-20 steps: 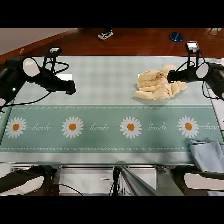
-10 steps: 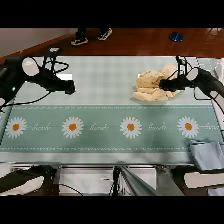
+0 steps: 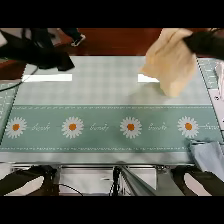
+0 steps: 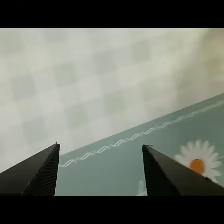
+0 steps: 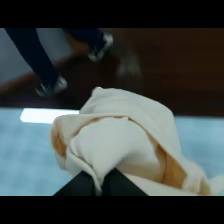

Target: Fold the shirts.

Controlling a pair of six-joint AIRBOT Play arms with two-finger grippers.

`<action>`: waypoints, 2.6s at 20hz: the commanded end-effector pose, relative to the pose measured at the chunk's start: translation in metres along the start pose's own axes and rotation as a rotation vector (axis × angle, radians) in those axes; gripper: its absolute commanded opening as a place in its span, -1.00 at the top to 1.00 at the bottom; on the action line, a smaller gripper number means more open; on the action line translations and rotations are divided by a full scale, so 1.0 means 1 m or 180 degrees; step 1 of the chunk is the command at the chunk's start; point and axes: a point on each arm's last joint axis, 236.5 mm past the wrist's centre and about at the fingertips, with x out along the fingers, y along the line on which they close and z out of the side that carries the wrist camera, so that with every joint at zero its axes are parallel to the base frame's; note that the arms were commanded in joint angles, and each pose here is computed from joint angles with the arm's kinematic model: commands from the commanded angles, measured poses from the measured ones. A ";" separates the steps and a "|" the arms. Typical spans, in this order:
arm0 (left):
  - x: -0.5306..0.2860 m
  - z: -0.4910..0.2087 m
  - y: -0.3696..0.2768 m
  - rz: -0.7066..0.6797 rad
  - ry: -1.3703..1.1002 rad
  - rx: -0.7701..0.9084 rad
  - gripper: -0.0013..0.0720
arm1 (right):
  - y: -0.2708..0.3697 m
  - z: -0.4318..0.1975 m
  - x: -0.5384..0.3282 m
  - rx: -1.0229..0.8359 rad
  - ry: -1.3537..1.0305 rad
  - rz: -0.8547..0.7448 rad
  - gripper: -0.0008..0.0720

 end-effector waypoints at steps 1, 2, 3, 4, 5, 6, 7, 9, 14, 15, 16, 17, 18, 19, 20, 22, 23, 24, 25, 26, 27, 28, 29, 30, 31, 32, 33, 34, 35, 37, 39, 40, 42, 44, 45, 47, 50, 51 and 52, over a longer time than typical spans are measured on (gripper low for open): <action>-0.085 0.037 -0.061 -0.0445 -0.0631 0.0204 -0.66 | 0.107 0.089 -0.105 -0.0018 -0.0901 0.0734 0.94; -0.104 0.037 -0.069 -0.0463 -0.0734 0.0261 -0.66 | 0.125 0.101 -0.125 -0.0042 -0.1016 0.0867 0.94; -0.121 0.034 -0.075 -0.0466 -0.0819 0.0313 -0.66 | 0.142 0.112 -0.141 0.0000 -0.1096 0.1014 0.94; -0.135 0.029 -0.080 -0.0470 -0.0856 0.0358 -0.66 | 0.157 0.118 -0.154 0.0058 -0.1130 0.1169 0.94; -0.147 0.021 -0.085 -0.0473 -0.0861 0.0403 -0.66 | 0.170 0.122 -0.164 0.0097 -0.1151 0.1322 0.94; -0.156 0.013 -0.088 -0.0475 -0.0840 0.0441 -0.66 | 0.178 0.122 -0.169 0.0121 -0.1133 0.1423 0.94; -0.163 0.005 -0.091 -0.0476 -0.0814 0.0471 -0.66 | 0.181 0.116 -0.168 0.0144 -0.1029 0.1462 0.94; -0.170 -0.006 -0.094 -0.0478 -0.0748 0.0506 -0.66 | 0.175 0.083 -0.150 0.0123 -0.0541 0.1387 0.94; -0.162 -0.022 -0.099 -0.0553 -0.0533 0.0451 -0.66 | 0.136 -0.023 -0.083 0.0208 0.0953 0.1180 0.94; -0.156 -0.026 -0.101 -0.0579 -0.0469 0.0454 -0.66 | 0.142 -0.043 -0.068 0.0252 0.1154 0.1268 0.94; -0.149 -0.032 -0.102 -0.0604 -0.0391 0.0450 -0.66 | 0.152 -0.069 -0.052 0.0256 0.1395 0.1360 0.94; -0.141 -0.037 -0.102 -0.0624 -0.0310 0.0444 -0.66 | 0.162 -0.097 -0.037 0.0205 0.1624 0.1424 0.94; -0.132 -0.043 -0.102 -0.0641 -0.0229 0.0430 -0.66 | 0.173 -0.126 -0.022 0.0108 0.1832 0.1454 0.94; -0.122 -0.049 -0.101 -0.0652 -0.0144 0.0402 -0.66 | 0.183 -0.155 -0.006 -0.0012 0.2013 0.1462 0.94; -0.113 -0.055 -0.098 -0.0653 -0.0060 0.0364 -0.66 | 0.196 -0.180 0.008 -0.0123 0.2143 0.1486 0.94; -0.092 -0.068 -0.090 -0.0640 0.0103 0.0271 -0.66 | 0.221 -0.216 0.033 -0.0228 0.2261 0.1571 0.93; -0.081 -0.074 -0.086 -0.0634 0.0170 0.0216 -0.66 | 0.230 -0.230 0.047 -0.0220 0.2285 0.1584 0.93; -0.070 -0.080 -0.082 -0.0627 0.0229 0.0158 -0.66 | 0.236 -0.248 0.061 -0.0208 0.2333 0.1577 0.93; -0.059 -0.086 -0.078 -0.0616 0.0282 0.0104 -0.66 | 0.238 -0.265 0.072 -0.0194 0.2405 0.1555 0.93; -0.047 -0.091 -0.073 -0.0604 0.0324 0.0053 -0.66 | 0.237 -0.284 0.083 -0.0179 0.2506 0.1519 0.92; -0.035 -0.098 -0.068 -0.0589 0.0362 -0.0011 -0.66 | 0.234 -0.299 0.090 -0.0163 0.2607 0.1479 0.77; -0.023 -0.104 -0.063 -0.0568 0.0389 -0.0073 -0.67 | 0.229 -0.312 0.095 -0.0150 0.2708 0.1444 0.40; -0.012 -0.111 -0.057 -0.0525 0.0428 -0.0114 -0.67 | 0.223 -0.318 0.098 -0.0179 0.2753 0.1411 0.13; -0.002 -0.120 -0.045 -0.0418 0.0502 -0.0086 -0.68 | 0.217 -0.315 0.097 -0.0238 0.2760 0.1396 0.05; 0.004 -0.128 -0.028 -0.0217 0.0585 -0.0031 -0.68 | 0.210 -0.308 0.094 -0.0306 0.2746 0.1412 0.04; 0.006 -0.134 -0.006 0.0065 0.0661 0.0071 -0.68 | 0.199 -0.295 0.088 -0.0396 0.2715 0.1420 0.04; 0.003 -0.136 0.016 0.0345 0.0706 0.0178 -0.68 | 0.182 -0.279 0.080 -0.0497 0.2689 0.1361 0.00; 0.000 -0.138 0.036 0.0597 0.0753 0.0282 -0.69 | 0.162 -0.262 0.070 -0.0593 0.2660 0.1230 -0.19; -0.003 -0.141 0.048 0.0726 0.0809 0.0361 -0.70 | 0.133 -0.243 0.060 -0.0739 0.2613 0.1017 -0.24; -0.001 -0.149 0.060 0.0767 0.0897 0.0393 -0.74 | 0.067 -0.208 0.043 -0.1041 0.2494 0.0402 -0.24; 0.009 -0.168 0.070 0.0776 0.1083 0.0329 -1.00 | -0.003 -0.179 0.025 -0.1114 0.2445 -0.0243 -0.25; 0.016 -0.180 0.074 0.0756 0.1191 0.0252 -1.00 | -0.027 -0.175 0.017 -0.0988 0.2478 -0.0408 -0.26; 0.033 -0.206 0.067 0.0439 0.1398 0.0126 -1.00 | -0.065 -0.177 0.004 -0.0571 0.2537 -0.0593 -0.50; 0.049 -0.222 0.053 0.0016 0.1438 -0.0051 -1.00 | -0.092 -0.194 -0.005 -0.0113 0.2593 -0.0627 -0.50; 0.056 -0.225 0.053 -0.0081 0.1377 -0.0198 -1.00 | -0.101 -0.207 -0.009 0.0113 0.2633 -0.0588 -0.50; 0.064 -0.233 0.059 -0.0172 0.1331 -0.0393 -1.00 | -0.110 -0.234 -0.016 0.0478 0.2705 -0.0484 -0.50; 0.070 -0.249 0.065 -0.0349 0.1365 -0.0637 -1.00 | -0.112 -0.272 -0.020 0.0819 0.2777 -0.0311 -0.50; 0.074 -0.252 0.062 -0.0467 0.1351 -0.0739 -1.00 | -0.110 -0.284 -0.020 0.0888 0.2814 -0.0271 -0.50; 0.078 -0.254 0.060 -0.0565 0.1354 -0.0825 -1.00 | -0.109 -0.294 -0.021 0.0940 0.2842 -0.0252 -0.50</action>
